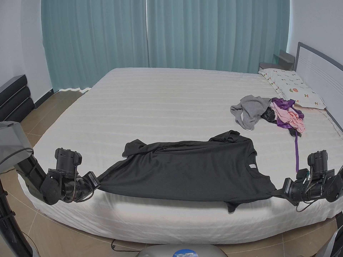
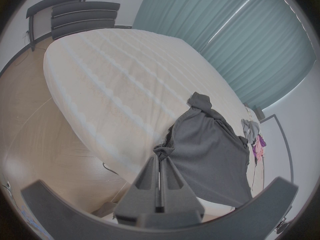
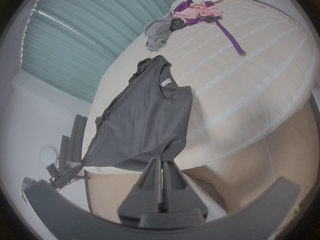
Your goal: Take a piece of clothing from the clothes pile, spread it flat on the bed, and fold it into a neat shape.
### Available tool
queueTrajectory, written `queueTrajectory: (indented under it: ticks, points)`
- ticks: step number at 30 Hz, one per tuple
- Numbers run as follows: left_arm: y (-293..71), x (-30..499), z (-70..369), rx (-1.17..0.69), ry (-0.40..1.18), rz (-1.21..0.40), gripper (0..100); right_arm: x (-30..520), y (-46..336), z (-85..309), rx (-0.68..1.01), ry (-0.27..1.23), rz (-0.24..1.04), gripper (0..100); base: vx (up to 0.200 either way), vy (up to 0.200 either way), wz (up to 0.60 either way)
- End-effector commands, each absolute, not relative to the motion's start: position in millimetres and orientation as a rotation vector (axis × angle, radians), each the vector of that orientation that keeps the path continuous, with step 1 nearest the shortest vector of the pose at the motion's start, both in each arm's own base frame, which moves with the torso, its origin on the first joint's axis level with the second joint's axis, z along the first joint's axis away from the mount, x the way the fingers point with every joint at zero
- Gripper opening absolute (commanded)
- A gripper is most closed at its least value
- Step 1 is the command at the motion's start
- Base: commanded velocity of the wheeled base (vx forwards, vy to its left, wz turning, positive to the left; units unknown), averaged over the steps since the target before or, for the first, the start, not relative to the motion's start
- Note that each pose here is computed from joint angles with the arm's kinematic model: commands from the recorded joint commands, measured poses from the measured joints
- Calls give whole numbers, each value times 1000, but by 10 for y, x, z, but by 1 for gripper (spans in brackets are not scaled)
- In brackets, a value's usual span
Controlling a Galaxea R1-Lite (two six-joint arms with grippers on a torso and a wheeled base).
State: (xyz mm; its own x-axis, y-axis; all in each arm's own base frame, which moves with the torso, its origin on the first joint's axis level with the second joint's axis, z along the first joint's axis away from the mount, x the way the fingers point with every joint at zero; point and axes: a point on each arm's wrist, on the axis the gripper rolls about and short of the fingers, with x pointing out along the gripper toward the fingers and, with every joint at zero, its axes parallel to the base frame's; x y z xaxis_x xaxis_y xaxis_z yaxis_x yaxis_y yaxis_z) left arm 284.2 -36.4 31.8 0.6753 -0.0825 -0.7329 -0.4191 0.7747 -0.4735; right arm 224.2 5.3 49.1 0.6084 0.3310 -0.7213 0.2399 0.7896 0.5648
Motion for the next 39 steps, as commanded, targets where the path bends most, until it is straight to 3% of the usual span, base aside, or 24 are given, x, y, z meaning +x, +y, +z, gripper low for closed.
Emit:
queueTrajectory:
  ticks: [1, 10, 11, 39]
  points:
    - [-382, 2818, 327, -650, 841, 195, 0, 2233, 7, 485, 664, 938, 48, 0, 0, 0, 0]
    - [-469, 2776, 270, -624, 899, 183, 0, 2317, -25, 149, 566, 1054, 57, 0, 0, 0, 0]
    - [-485, 2770, 267, -620, 905, 179, 0, 2348, -27, 119, 561, 1061, 58, 100, 0, 0, 0]
    - [-511, 2788, 246, -619, 905, 171, 0, 2966, -2, -247, 529, 1061, 42, 100, 0, 0, 0]
